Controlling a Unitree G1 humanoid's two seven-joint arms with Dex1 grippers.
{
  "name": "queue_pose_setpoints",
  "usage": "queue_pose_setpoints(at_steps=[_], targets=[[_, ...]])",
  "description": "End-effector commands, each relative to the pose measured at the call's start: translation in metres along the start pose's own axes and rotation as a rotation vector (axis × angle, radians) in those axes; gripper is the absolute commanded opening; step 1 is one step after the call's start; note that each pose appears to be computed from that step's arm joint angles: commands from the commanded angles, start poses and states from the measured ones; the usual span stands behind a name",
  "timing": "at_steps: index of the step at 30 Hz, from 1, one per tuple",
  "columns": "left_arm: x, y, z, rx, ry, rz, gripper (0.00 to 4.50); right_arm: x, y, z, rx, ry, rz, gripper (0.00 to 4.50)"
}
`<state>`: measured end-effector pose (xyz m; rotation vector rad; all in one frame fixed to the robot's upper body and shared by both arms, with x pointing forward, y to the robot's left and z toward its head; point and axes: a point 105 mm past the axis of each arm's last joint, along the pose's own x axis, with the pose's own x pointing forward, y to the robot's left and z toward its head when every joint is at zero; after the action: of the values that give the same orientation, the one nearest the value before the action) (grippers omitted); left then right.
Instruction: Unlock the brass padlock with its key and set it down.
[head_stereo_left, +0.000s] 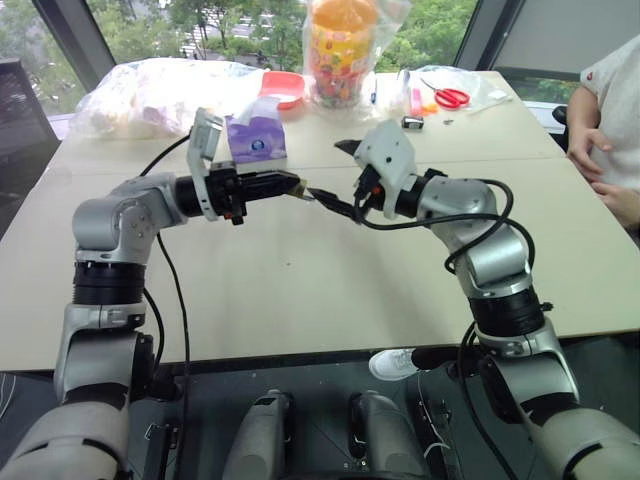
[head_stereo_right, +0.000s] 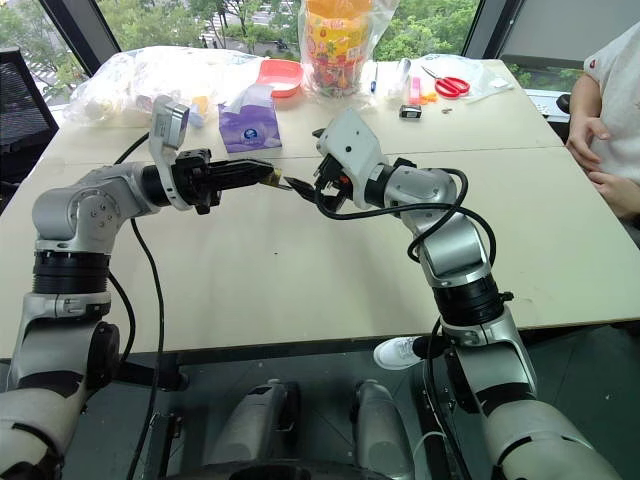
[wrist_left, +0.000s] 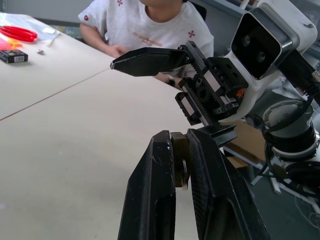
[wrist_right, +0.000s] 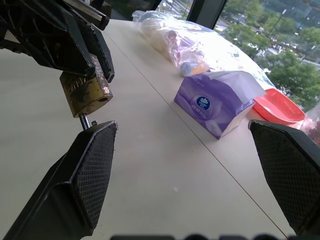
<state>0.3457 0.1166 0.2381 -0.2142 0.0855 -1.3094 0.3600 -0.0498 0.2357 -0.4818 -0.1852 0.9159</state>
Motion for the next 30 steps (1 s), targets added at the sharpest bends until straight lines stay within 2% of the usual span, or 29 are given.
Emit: queue_pose_setpoints(at_steps=[1, 7, 10, 13, 15, 17, 20, 22, 30], targets=[[-0.003, -0.01, 0.016, 0.053, -0.037, -0.03, 0.19, 0.001, 0.001, 0.01, -0.012, -0.031, 0.029, 4.37], [-0.001, -0.01, 0.014, 0.052, -0.039, -0.031, 0.19, 0.001, 0.003, 0.004, 0.044, -0.019, 0.055, 4.37], [0.003, -0.007, 0.006, 0.036, -0.021, -0.024, 0.19, -0.007, -0.011, -0.001, 0.026, 0.008, -0.007, 4.37], [0.015, 0.003, -0.006, -0.02, -0.026, 0.015, 0.19, -0.036, -0.035, -0.019, -0.071, 0.14, -0.087, 4.37], [0.026, 0.01, -0.013, -0.056, -0.034, 0.046, 0.19, -0.052, -0.037, -0.028, -0.083, 0.215, -0.096, 4.37], [0.041, 0.016, -0.025, -0.113, -0.037, 0.055, 0.19, -0.067, -0.029, -0.042, 0.033, 0.293, -0.082, 4.37], [0.065, 0.029, -0.045, -0.193, -0.026, 0.091, 0.19, -0.091, 0.001, -0.069, 0.172, 0.474, -0.007, 4.37], [0.076, 0.037, -0.055, -0.254, -0.025, 0.111, 0.19, -0.099, 0.012, -0.076, 0.233, 0.543, -0.01, 4.37], [0.114, 0.055, -0.082, -0.439, -0.028, 0.185, 0.19, -0.103, 0.012, -0.071, 0.292, 0.587, -0.131, 4.37]])
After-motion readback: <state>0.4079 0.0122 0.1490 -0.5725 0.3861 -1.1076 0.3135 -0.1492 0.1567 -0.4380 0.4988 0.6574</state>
